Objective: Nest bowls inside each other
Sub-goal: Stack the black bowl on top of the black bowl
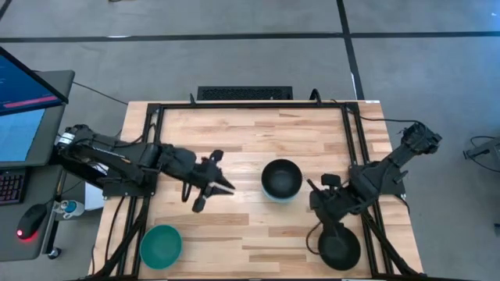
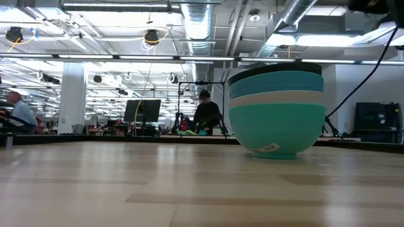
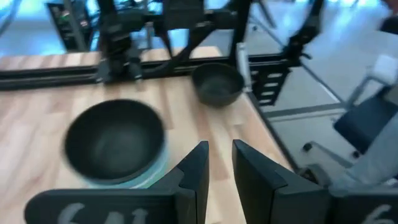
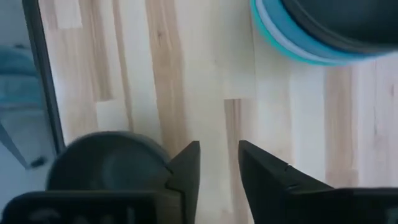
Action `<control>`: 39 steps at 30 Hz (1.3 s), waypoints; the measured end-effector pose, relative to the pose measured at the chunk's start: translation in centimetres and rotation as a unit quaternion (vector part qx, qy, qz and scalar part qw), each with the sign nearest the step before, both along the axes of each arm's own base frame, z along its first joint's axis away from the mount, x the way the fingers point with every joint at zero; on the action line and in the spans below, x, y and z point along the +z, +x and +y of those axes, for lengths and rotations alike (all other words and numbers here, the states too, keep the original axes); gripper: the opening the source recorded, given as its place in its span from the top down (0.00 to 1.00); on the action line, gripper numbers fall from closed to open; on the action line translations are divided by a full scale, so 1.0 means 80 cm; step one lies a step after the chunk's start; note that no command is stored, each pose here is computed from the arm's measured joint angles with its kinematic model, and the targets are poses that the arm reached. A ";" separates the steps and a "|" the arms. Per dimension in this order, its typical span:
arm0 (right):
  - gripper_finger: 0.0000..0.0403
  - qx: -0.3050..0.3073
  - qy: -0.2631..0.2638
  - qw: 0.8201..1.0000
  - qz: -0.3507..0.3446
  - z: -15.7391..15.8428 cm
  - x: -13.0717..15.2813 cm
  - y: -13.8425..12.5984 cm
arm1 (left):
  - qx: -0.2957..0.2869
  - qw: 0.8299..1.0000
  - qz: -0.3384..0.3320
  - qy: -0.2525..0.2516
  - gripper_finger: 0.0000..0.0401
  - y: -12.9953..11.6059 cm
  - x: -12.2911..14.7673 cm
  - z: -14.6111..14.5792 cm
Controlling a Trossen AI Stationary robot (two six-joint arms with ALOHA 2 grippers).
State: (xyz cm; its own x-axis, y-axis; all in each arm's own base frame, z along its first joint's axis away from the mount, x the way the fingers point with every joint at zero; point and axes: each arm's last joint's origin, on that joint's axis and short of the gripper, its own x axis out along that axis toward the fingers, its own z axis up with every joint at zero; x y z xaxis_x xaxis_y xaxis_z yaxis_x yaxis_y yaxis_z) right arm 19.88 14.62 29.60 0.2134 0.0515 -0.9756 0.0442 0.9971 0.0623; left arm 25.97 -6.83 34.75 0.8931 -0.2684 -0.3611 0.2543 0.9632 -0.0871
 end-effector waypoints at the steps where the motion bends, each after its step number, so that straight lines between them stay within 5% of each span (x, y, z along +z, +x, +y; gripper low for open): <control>1: 0.69 -0.012 0.002 1.000 -0.001 0.003 0.000 -0.002 | -0.007 1.000 -0.006 -0.002 0.85 0.001 0.001 -0.005; 8: 0.72 -0.086 0.030 0.996 0.013 0.021 -0.002 -0.015 | -0.020 1.000 -0.007 0.001 0.85 -0.003 -0.001 -0.031; 18: 0.72 0.004 0.090 0.992 0.093 0.070 -0.022 -0.029 | -0.027 1.000 -0.014 -0.005 0.85 -0.009 0.000 -0.047; 30: 0.72 0.103 -0.047 0.976 0.185 0.098 -0.091 -0.022 | -0.004 0.997 -0.075 -0.002 0.85 -0.009 0.013 -0.057; 39: 0.72 0.110 -0.073 0.960 0.245 0.089 -0.119 -0.003 | -0.003 0.995 -0.099 -0.012 0.85 -0.008 0.019 -0.057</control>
State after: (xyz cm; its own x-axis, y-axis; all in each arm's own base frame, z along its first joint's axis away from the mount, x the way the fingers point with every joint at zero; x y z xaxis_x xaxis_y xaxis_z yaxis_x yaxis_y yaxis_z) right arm 19.64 21.76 20.08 -0.2741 -0.1017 -0.9563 -0.1808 0.9821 -0.0526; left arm 25.33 -11.39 36.30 0.9445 -0.2796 -0.1725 0.2737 0.9601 -0.0575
